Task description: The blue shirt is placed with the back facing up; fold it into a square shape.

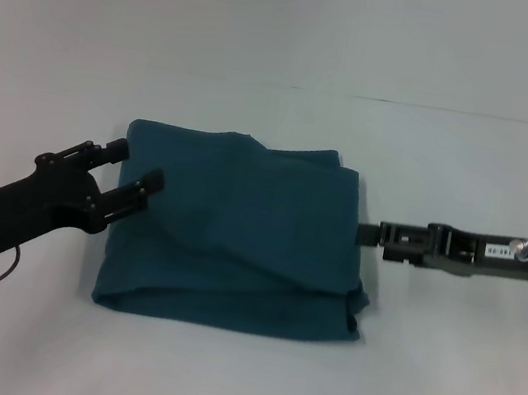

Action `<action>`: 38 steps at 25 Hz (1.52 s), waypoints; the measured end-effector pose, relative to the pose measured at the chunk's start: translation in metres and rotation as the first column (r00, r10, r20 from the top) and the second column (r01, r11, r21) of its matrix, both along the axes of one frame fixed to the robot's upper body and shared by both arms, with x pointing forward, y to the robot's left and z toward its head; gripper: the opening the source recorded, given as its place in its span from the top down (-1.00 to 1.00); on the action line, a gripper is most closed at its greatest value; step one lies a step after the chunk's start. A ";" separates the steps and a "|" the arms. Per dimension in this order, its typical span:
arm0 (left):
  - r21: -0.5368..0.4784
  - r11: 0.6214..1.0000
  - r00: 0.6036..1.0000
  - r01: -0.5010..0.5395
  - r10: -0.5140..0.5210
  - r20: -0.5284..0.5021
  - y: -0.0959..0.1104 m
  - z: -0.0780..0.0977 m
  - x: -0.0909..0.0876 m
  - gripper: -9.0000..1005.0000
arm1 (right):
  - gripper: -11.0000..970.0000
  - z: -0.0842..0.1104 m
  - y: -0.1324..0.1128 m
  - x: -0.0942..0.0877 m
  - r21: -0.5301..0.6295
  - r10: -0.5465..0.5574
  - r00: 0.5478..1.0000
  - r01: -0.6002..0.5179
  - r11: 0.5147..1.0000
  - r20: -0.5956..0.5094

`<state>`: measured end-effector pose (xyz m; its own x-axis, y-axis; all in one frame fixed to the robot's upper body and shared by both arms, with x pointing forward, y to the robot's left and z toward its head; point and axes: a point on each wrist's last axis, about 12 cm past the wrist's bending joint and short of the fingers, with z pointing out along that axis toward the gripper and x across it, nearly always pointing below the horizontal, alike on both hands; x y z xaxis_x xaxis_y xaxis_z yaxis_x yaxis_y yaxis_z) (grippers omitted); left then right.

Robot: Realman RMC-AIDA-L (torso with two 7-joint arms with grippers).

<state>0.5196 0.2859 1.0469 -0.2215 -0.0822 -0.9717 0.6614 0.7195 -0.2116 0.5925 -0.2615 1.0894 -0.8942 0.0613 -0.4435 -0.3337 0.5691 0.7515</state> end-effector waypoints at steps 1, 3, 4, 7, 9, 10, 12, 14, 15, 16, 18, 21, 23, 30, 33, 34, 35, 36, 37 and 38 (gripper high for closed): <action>0.000 1.000 1.000 -0.002 0.002 0.000 0.001 0.000 0.000 -0.39 | -0.79 0.000 0.000 0.000 0.000 0.000 1.000 0.000 1.000 0.000; 0.001 1.000 1.000 -0.002 0.002 0.000 0.001 0.000 0.000 -0.39 | -0.79 -0.003 -0.001 -0.003 -0.008 0.002 1.000 -0.002 1.000 -0.028; 0.002 1.000 1.000 -0.002 0.002 0.001 0.001 0.000 0.000 -0.39 | -0.79 -0.004 -0.001 -0.004 -0.015 0.003 0.999 -0.003 1.000 -0.042; 0.005 1.000 1.000 -0.003 0.003 0.002 0.001 0.000 0.000 -0.39 | -0.79 -0.008 0.001 -0.007 -0.026 0.005 0.998 -0.007 1.000 -0.064; 0.006 1.000 1.000 -0.003 0.003 0.002 0.001 0.000 -0.001 -0.38 | -0.79 -0.010 0.003 -0.007 -0.025 0.008 0.998 -0.010 1.000 -0.068; 0.008 1.000 1.000 -0.002 0.002 0.001 0.001 -0.001 -0.001 -0.38 | -0.79 -0.010 0.004 -0.007 -0.025 0.009 0.998 -0.011 1.000 -0.069; 0.010 1.000 1.000 0.000 0.000 0.000 0.001 -0.001 -0.001 -0.38 | -0.79 -0.011 0.007 -0.007 -0.024 0.010 0.998 -0.012 1.000 -0.070; 0.011 1.000 1.000 0.001 -0.001 0.000 0.001 -0.001 -0.001 -0.38 | -0.79 -0.011 0.010 -0.006 -0.024 0.008 0.998 -0.010 1.000 -0.069; 0.012 1.000 1.000 0.001 -0.001 0.000 0.001 -0.001 -0.001 -0.38 | -0.79 -0.012 0.011 -0.006 -0.025 0.005 0.998 -0.006 1.000 -0.069; 0.012 1.000 1.000 0.001 -0.001 0.001 0.001 -0.001 -0.001 -0.38 | -0.79 -0.013 0.013 -0.005 -0.025 0.000 0.998 -0.002 1.000 -0.069; 0.013 1.000 1.000 0.002 -0.002 0.001 0.001 -0.001 -0.001 -0.38 | -0.79 -0.015 0.017 -0.004 -0.029 -0.013 0.997 0.011 1.000 -0.074; 0.014 1.000 1.000 0.002 -0.002 0.003 0.001 -0.001 0.000 -0.38 | -0.79 -0.016 0.019 -0.004 -0.033 -0.017 0.997 0.014 0.999 -0.072; 0.016 1.000 1.000 0.000 0.000 0.002 0.001 -0.001 0.000 -0.38 | -0.79 -0.017 0.021 -0.003 -0.036 -0.023 0.997 0.020 0.999 -0.069; 0.029 1.000 1.000 -0.001 0.001 -0.003 0.000 -0.001 0.003 -0.38 | -0.79 -0.016 0.033 0.000 -0.026 -0.018 0.998 0.016 1.000 -0.054; 0.030 1.000 1.000 -0.002 0.002 -0.004 -0.001 -0.001 0.003 -0.38 | -0.79 -0.014 0.036 0.001 -0.016 -0.013 0.999 0.012 1.000 -0.047; 0.030 1.000 1.000 -0.002 0.002 -0.004 0.000 -0.001 0.003 -0.38 | -0.79 -0.014 0.037 0.001 -0.013 -0.011 0.999 0.010 1.000 -0.045; 0.031 1.000 1.000 -0.004 0.004 -0.005 0.000 -0.001 0.003 -0.38 | -0.79 -0.014 0.038 0.001 -0.011 -0.009 0.999 0.008 1.000 -0.044; 0.033 0.999 1.000 -0.005 0.005 -0.006 0.000 -0.002 0.004 -0.38 | -0.79 -0.013 0.039 0.001 -0.008 -0.006 0.999 0.005 1.000 -0.042; 0.034 0.999 1.000 -0.007 0.007 -0.008 0.000 -0.002 0.004 -0.38 | -0.79 -0.012 0.040 0.001 -0.004 -0.005 0.999 0.005 1.000 -0.041; 0.035 0.999 1.000 -0.008 0.008 -0.008 0.000 -0.002 0.004 -0.38 | -0.79 -0.012 0.040 0.002 0.002 -0.007 0.999 0.007 1.000 -0.039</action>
